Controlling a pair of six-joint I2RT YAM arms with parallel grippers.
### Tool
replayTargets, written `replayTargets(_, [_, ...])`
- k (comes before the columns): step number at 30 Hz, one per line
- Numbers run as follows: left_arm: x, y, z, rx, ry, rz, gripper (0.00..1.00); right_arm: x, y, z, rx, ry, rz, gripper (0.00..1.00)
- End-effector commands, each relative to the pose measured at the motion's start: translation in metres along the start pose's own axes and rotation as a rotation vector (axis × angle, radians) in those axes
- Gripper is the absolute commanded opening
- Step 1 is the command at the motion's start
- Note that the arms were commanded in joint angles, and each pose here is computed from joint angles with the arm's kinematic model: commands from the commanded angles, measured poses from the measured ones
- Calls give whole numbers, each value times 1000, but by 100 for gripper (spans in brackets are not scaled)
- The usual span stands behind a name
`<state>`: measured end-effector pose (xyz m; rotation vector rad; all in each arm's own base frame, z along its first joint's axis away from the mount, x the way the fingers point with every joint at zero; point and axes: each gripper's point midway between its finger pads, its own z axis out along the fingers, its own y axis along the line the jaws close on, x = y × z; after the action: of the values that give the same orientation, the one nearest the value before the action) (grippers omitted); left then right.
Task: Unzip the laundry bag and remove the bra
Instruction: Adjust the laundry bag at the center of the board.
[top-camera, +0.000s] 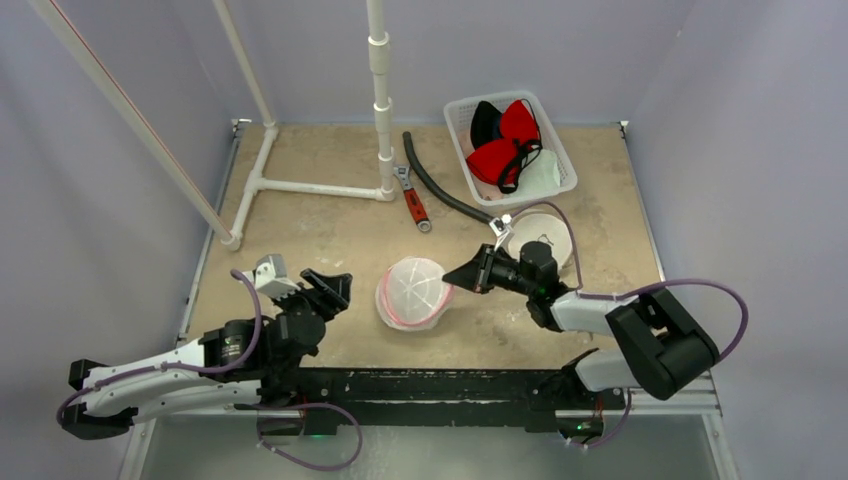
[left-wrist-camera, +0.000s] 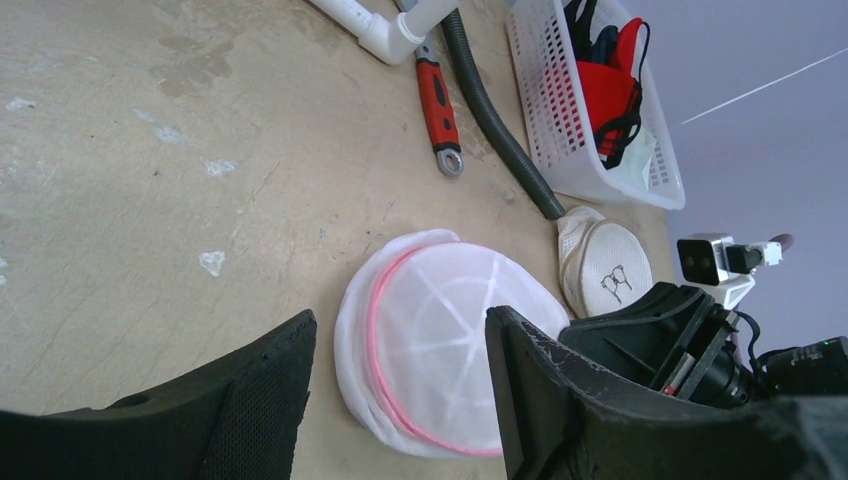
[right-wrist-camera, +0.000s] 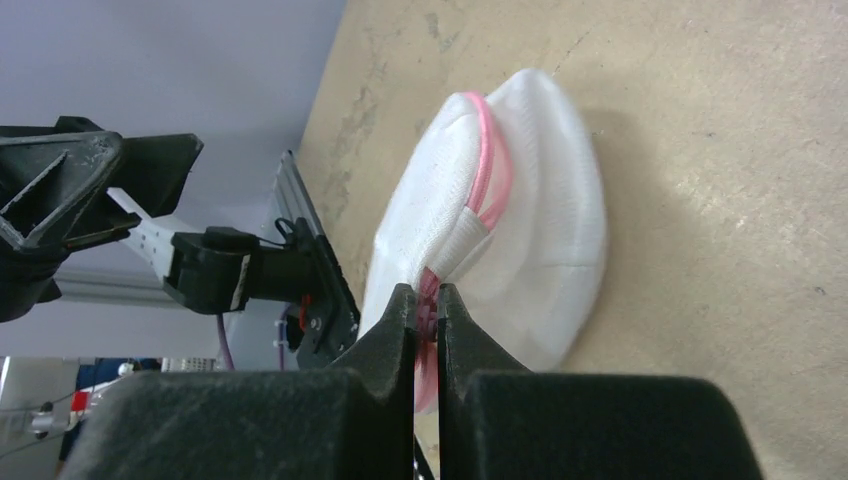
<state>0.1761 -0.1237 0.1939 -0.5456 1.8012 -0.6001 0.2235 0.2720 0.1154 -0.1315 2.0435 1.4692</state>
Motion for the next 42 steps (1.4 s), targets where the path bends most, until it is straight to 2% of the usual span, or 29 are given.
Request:
replayTargets(1, [2, 2, 2, -5, -8, 8, 61, -17, 8, -2, -39, -62, -82, 0])
replayTargets(8, [4, 3, 3, -8, -4, 17, 61, -19, -10, -5, 63, -49, -157, 1])
replayTargets(12, [6, 3, 3, -7, -2, 17, 61, -23, -14, -9, 107, -52, -203, 45])
replayTargets(14, [9, 3, 4, -6, 5, 19, 61, -22, -11, -12, 114, -42, -214, 59])
replayTargets(17, [13, 2, 4, -4, 20, 25, 61, -28, -5, -18, 143, -48, -239, 71])
replayTargets(21, [26, 1, 3, 12, 74, 35, 61, -43, 16, -26, 232, -97, -342, 73])
replayTargets(24, [49, -11, 0, 83, 166, 48, 59, -37, 37, -20, 250, -87, -415, 67])
replayTargets(28, [88, -34, -2, 222, 282, 41, 53, -30, 21, -15, 322, -88, -372, 59])
replayTargets(30, [103, -37, 0, 234, 313, 39, 50, -25, 11, -12, 342, -84, -344, 58])
replayTargets(33, [118, -33, 7, 209, 320, 46, 44, -20, 2, -8, 351, -83, -310, 58])
replayTargets(38, [125, -47, 21, 230, 310, 49, 43, -17, -7, -9, 375, -85, -301, 59])
replayTargets(42, [130, -18, 45, 122, 315, 40, 38, -15, -10, -10, 385, -83, -305, 60])
